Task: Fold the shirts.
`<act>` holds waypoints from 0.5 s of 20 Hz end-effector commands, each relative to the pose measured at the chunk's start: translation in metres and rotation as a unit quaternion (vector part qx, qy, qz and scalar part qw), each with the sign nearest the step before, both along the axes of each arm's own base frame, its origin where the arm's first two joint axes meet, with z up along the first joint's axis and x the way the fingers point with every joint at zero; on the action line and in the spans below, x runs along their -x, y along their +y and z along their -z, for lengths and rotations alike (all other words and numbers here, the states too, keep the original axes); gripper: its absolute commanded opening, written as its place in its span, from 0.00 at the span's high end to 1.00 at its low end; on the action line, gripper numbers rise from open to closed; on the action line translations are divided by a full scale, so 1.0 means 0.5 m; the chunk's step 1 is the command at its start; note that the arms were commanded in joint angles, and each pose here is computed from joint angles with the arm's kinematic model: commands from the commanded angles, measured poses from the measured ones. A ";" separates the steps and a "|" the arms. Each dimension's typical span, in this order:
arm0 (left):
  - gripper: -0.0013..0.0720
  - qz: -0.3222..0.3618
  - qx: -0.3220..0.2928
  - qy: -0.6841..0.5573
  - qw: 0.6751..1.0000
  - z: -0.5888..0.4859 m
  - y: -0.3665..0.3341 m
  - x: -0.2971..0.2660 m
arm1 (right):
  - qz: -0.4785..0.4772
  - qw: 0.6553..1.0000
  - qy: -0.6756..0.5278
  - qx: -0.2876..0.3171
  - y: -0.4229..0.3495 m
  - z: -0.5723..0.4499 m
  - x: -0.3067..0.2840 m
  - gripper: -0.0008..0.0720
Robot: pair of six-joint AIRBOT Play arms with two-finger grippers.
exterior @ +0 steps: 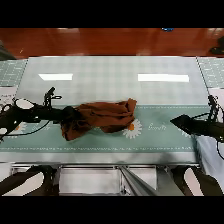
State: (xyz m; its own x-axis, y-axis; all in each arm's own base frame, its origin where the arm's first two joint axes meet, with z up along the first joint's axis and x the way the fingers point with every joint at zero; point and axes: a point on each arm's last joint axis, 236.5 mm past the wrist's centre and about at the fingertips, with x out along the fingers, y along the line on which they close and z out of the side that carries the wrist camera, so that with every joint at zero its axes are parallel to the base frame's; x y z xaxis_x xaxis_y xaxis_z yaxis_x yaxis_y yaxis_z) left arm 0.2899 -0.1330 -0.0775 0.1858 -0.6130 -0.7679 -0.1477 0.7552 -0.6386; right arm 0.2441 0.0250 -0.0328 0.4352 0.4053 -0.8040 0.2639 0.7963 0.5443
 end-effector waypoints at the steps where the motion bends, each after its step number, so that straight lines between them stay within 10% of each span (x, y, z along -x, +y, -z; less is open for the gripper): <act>1: 0.39 -0.006 -0.008 -0.001 1.000 0.011 0.006 -0.042 | -0.002 1.000 -0.005 -0.005 0.004 -0.003 -0.003 0.42; 2: 0.80 0.004 -0.010 0.004 1.000 0.013 0.006 -0.043 | -0.002 1.000 -0.005 -0.005 0.004 -0.003 -0.003 0.42; 3: 0.95 0.017 -0.014 -0.001 1.000 0.013 0.007 -0.046 | -0.002 1.000 -0.005 -0.005 0.004 -0.003 -0.003 0.42; 10: 0.95 0.022 -0.015 -0.012 1.000 0.000 0.007 -0.059 | -0.061 0.997 0.017 -0.048 0.106 0.029 0.029 0.43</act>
